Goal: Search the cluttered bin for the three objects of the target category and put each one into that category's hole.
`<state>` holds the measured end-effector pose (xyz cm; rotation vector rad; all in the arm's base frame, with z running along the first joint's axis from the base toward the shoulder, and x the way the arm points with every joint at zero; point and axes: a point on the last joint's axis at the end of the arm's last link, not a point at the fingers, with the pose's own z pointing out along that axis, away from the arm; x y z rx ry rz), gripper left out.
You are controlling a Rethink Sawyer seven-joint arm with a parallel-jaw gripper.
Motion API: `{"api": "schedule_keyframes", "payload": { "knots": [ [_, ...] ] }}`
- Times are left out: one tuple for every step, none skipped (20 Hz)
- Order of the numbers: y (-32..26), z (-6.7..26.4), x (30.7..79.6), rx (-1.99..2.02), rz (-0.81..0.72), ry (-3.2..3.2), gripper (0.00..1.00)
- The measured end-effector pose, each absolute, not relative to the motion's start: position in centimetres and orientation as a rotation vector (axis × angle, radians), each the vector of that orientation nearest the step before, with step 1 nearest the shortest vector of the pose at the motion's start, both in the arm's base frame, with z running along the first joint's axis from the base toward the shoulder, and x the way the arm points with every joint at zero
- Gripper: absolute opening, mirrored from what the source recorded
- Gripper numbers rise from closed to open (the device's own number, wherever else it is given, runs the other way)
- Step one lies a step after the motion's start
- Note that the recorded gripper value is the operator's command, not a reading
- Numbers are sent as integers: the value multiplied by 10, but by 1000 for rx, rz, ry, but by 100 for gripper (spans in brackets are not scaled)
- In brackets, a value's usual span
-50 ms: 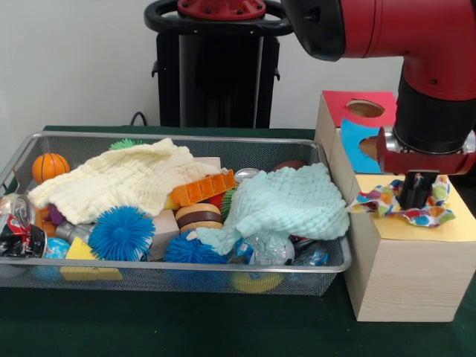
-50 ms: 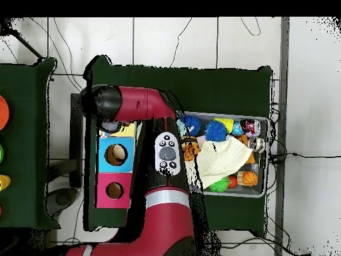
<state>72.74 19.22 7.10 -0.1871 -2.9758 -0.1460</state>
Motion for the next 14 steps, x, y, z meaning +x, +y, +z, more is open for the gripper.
{"api": "schedule_keyframes", "payload": {
  "knots": [
    [192,70,728,-192,-151,-2973,0],
    [191,69,728,-204,-161,-2968,0],
    [190,68,728,-211,-166,-2965,0],
    [190,67,728,-217,-171,-2963,0],
    [189,66,729,-224,-177,-2961,0],
    [189,65,729,-230,-182,-2960,0],
    [189,64,730,-234,-185,-2960,0],
    [188,62,730,-239,-188,-2964,0],
    [189,60,730,-241,-190,-2967,0],
    [189,58,731,-242,-190,-2972,0],
    [189,56,731,-244,-190,-2977,0],
    [189,53,731,-245,-190,-2981,0],
    [189,51,731,-247,-190,-2988,0],
    [189,48,732,-249,-190,-2994,0]
  ]
}}
